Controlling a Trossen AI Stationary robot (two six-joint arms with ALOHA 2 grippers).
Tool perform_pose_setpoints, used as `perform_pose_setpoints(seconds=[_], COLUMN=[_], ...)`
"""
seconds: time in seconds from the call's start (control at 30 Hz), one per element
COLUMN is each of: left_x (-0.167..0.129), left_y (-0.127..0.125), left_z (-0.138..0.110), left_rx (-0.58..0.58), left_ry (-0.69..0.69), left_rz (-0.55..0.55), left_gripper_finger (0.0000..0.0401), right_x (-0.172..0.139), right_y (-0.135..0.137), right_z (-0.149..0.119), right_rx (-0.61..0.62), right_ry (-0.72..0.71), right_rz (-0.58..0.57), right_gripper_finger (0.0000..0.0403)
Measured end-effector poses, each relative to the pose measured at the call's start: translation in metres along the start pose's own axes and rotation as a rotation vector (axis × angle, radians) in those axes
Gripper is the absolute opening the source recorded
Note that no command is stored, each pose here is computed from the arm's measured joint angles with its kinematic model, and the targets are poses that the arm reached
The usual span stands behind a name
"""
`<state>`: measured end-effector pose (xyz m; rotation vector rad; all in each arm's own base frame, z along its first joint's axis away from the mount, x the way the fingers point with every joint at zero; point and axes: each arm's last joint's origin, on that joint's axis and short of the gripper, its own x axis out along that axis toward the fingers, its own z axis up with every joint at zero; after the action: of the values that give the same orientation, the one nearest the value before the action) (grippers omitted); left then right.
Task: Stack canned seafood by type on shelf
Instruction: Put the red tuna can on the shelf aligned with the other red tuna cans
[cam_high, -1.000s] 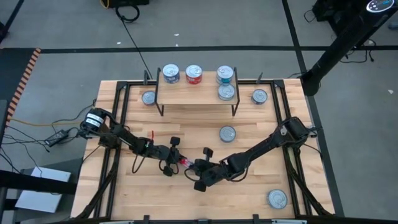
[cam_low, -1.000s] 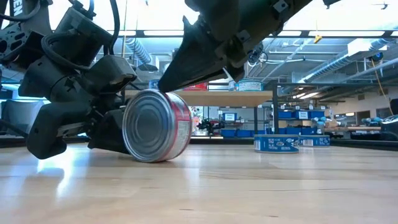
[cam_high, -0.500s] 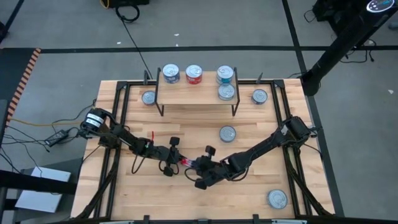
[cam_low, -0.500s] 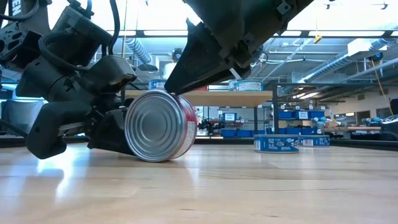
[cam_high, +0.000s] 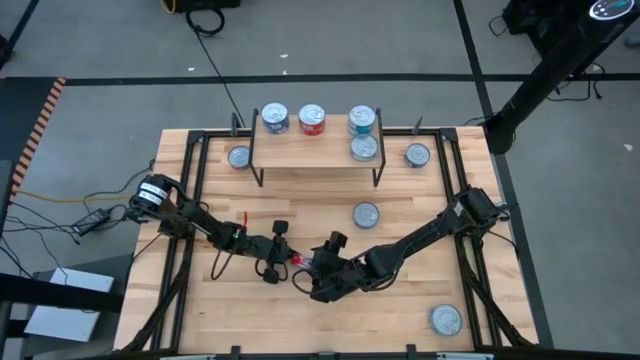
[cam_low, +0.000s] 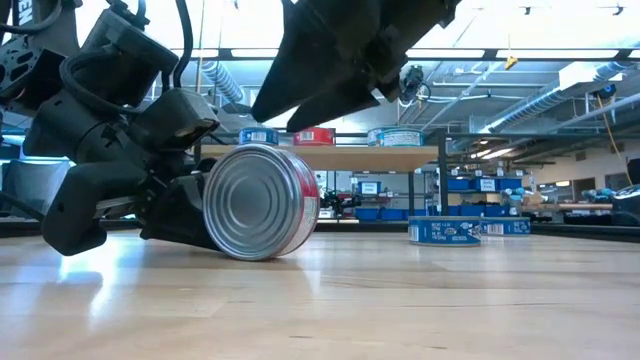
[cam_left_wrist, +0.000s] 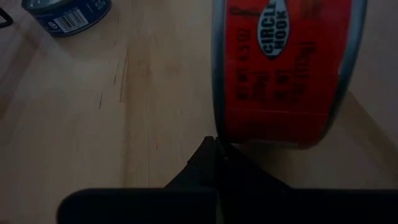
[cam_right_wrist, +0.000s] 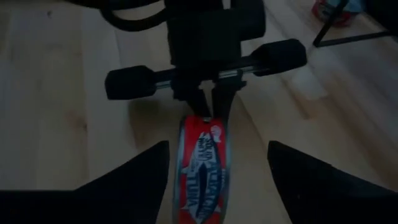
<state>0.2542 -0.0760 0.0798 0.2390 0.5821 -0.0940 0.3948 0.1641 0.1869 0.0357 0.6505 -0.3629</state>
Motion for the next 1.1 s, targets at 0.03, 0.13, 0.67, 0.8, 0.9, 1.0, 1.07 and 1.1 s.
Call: perform_pose_setpoints(seconds=[0.03,0.13,0.67,0.8,0.9,1.0,1.07,1.1], left_x=[0.000,0.000,0.000,0.000,0.000,0.000,0.000,0.000], left_y=[0.000,0.000,0.001,0.001,0.001,0.001,0.001,0.001], left_z=[0.000,0.001,0.002,0.003,0.003,0.003,0.003,0.003], left_rx=[0.000,-0.002,0.017,0.017,0.018,0.017,0.017,0.017], left_ry=[0.000,-0.006,-0.028,-0.029,-0.030,-0.030,-0.031,-0.031], left_rz=[0.000,0.001,0.004,0.004,0.005,0.005,0.005,0.005], left_gripper_finger=[0.0001,0.0001,0.0001,0.0001,0.0001,0.0001,0.0001,0.0001], right_x=[0.000,0.002,0.022,0.025,0.024,0.024,0.024,0.024], right_y=[0.000,0.002,0.006,0.004,0.004,0.005,0.004,0.004], right_z=[0.000,-0.002,-0.020,-0.020,-0.019,-0.018,-0.019,-0.019], right_rx=[-0.001,0.012,0.036,0.043,0.040,0.037,0.031,0.031], right_ry=[0.001,0.011,0.064,0.079,0.066,0.066,0.073,0.073], right_rz=[0.004,0.011,0.012,0.013,0.016,0.022,0.020,0.021], right_gripper_finger=[0.0285,0.0292,0.0259,0.0243,0.0227,0.0202,0.0179,0.0167])
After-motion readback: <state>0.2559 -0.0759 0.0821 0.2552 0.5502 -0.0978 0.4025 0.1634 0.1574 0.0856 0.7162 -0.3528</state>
